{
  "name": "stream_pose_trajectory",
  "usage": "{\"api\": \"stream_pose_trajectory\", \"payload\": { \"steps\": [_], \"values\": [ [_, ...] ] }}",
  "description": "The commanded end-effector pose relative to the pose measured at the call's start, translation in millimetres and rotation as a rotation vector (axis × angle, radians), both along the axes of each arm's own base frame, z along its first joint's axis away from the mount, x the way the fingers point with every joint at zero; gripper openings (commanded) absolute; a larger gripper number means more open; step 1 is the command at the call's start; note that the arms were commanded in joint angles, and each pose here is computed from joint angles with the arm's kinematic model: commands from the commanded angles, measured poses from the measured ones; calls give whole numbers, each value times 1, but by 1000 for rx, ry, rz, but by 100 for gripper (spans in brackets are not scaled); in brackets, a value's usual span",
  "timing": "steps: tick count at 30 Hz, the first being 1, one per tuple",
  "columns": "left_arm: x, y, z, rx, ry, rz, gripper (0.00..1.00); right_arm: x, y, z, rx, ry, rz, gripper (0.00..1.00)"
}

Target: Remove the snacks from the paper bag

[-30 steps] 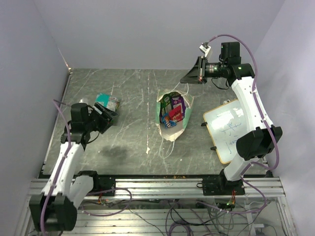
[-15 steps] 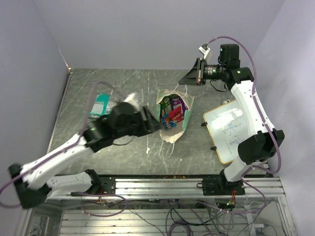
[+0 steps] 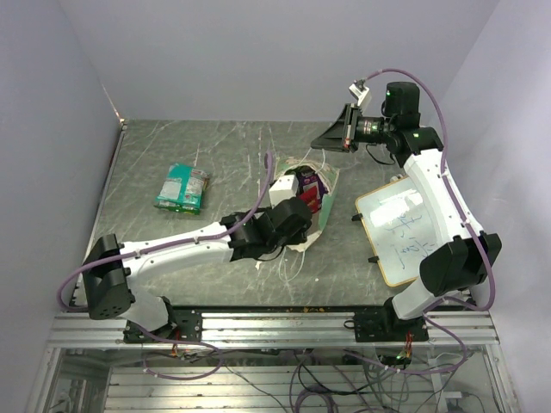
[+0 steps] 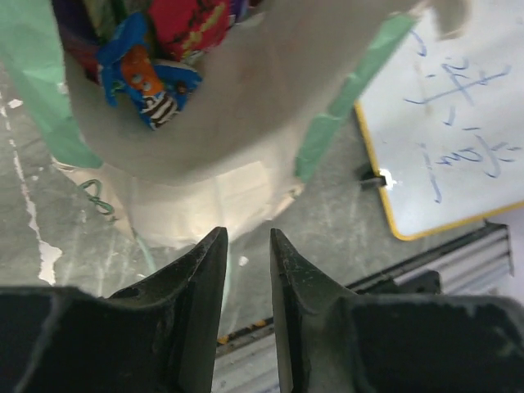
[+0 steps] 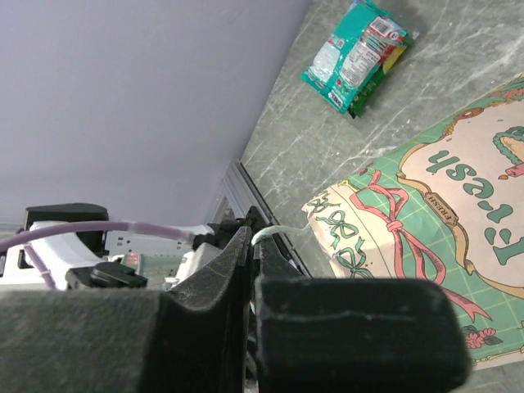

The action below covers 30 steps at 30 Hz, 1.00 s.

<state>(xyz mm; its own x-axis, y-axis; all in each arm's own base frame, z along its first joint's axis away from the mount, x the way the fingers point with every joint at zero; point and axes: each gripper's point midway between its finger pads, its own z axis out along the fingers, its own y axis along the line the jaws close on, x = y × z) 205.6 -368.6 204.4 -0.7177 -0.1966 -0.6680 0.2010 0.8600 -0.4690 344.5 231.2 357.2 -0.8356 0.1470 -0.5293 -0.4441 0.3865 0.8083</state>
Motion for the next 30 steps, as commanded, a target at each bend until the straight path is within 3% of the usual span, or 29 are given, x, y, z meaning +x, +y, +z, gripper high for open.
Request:
{"api": "stream_pose_trajectory", "payload": {
  "steps": [1,6,11,13,17,21,30],
  "values": [
    [24,-2,6,-67,-115,95,37,-2,0,19,11,-64,-5,0],
    [37,-5,-27,38,-91,160,32,-3,0,21,19,-60,-6,0],
    [49,-5,-48,114,-90,224,35,-3,1,21,27,-54,-8,0],
    [53,-4,-57,142,-75,248,39,-3,1,21,29,-54,-9,0],
    [61,-4,-68,161,-64,277,56,-3,2,22,36,-53,6,0],
    [69,-1,-76,197,-51,313,63,-4,2,21,32,-44,20,0],
    [84,15,-102,285,-16,374,64,-5,4,24,44,-51,35,0]
  ]
}}
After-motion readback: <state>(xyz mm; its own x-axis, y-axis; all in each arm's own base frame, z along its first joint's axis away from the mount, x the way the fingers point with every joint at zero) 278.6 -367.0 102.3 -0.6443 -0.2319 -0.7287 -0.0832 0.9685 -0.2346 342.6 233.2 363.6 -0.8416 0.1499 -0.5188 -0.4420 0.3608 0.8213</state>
